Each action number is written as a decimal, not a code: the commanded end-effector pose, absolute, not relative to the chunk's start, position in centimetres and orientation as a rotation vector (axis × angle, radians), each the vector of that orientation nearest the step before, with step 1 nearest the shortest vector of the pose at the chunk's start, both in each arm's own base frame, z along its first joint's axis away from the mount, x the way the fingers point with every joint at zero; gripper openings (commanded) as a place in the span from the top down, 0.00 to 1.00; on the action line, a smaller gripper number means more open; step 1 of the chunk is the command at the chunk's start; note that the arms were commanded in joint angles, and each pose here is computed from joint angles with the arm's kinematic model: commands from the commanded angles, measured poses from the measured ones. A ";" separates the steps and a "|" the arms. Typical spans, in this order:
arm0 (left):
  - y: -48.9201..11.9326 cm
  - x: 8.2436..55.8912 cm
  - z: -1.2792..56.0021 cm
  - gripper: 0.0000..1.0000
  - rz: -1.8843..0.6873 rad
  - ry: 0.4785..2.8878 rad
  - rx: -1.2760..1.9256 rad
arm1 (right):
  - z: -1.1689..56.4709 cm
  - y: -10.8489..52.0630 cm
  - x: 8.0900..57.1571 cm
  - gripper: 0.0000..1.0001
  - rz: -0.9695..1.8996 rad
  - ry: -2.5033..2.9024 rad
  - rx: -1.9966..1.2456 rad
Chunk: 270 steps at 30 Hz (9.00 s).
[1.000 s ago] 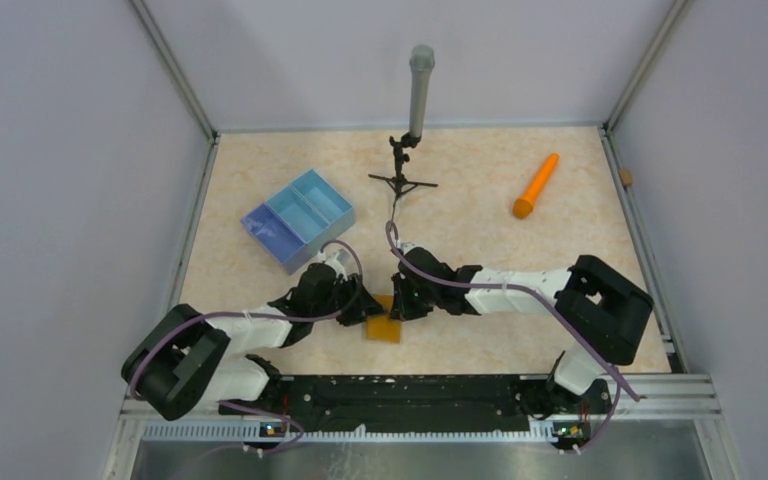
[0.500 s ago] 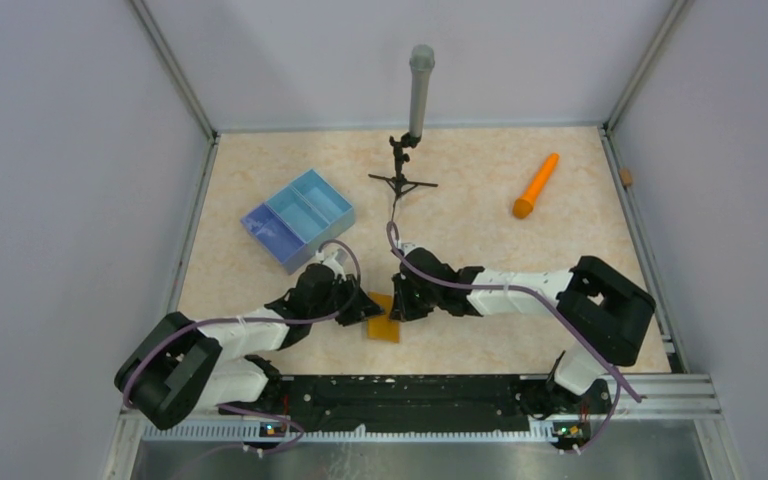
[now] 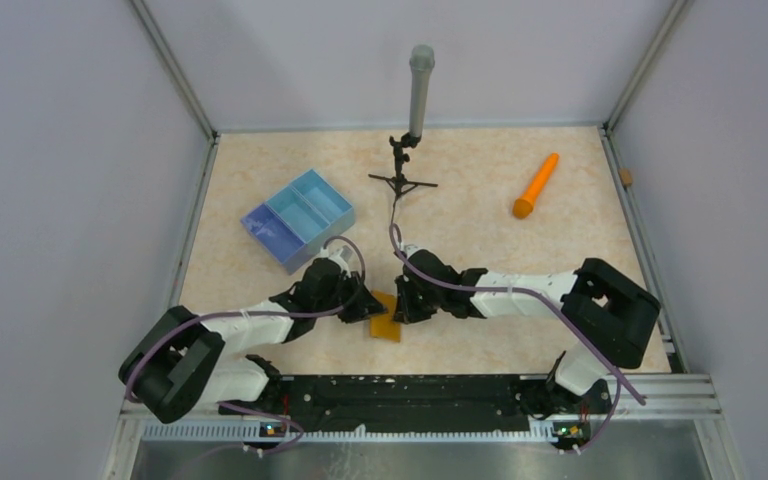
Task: Put the credit cards into the card holder
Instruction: Close the card holder at the center of the board.
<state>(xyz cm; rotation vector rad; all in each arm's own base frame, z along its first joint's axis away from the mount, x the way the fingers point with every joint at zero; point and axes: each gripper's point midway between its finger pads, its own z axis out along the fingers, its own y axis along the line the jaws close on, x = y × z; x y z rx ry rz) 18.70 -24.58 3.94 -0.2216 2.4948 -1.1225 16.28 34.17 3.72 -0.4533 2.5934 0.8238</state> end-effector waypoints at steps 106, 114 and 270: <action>-24.6 17.0 1.3 1.00 -0.975 2.607 -0.120 | 1.3 36.1 18.4 1.00 0.880 2.584 -0.406; -24.9 17.0 1.3 1.00 -0.969 2.610 -0.109 | 2.2 37.8 19.4 1.00 0.900 2.563 -0.414; -23.5 18.2 -4.3 1.00 -0.794 2.441 -0.425 | 5.2 33.7 21.6 0.81 0.471 2.621 -0.130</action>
